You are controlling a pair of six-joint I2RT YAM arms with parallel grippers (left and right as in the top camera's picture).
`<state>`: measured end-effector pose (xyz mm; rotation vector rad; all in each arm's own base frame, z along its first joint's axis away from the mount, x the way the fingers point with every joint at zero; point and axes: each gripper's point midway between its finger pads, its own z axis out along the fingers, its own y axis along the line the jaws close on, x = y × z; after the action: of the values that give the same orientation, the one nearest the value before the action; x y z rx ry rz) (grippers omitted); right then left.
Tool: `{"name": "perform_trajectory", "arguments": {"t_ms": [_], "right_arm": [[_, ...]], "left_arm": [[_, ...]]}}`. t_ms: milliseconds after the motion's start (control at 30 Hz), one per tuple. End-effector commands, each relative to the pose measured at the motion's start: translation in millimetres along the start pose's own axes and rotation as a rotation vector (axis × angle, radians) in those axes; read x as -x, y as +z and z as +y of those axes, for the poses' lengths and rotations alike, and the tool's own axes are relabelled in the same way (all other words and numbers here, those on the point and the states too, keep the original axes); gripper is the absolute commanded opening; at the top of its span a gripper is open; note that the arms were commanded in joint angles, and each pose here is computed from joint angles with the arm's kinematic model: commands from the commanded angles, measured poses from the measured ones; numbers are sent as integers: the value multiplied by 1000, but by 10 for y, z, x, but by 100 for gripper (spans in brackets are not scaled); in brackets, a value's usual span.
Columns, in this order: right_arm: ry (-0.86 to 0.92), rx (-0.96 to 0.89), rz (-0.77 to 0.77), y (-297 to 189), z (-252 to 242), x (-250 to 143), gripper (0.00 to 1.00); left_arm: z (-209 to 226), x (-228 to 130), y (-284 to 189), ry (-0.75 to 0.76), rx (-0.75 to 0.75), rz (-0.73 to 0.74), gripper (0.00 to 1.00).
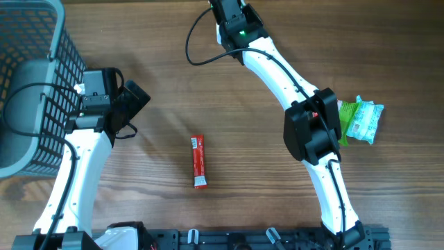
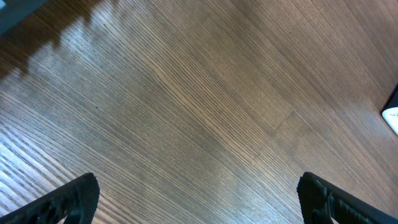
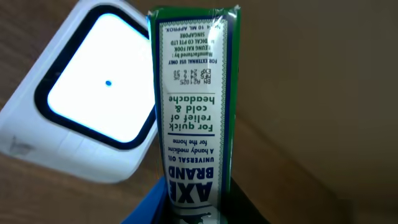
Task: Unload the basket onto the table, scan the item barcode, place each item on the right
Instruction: 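Carry the Axe box up to the barcode scanner with the right gripper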
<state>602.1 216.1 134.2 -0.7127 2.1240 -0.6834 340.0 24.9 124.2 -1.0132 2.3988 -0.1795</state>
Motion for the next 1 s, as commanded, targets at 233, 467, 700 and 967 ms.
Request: {"name": "perform_trajectory", "arguments": {"t_ms": [233,467,700,967], "right_arm": [[-418,-78,-100,163,98,256,19],[-466,-61,-69,316,271,111,17],[-495,-104,-5,436,297,-48,18],[-441,-205,6,377,81,30,20]], "left_arm": [[10,16,10,14,11,-10,100],[10,16,10,14,11,-10,100],[10,16,10,14,11,-10,100],[10,16,10,14,11,-10,100]]}}
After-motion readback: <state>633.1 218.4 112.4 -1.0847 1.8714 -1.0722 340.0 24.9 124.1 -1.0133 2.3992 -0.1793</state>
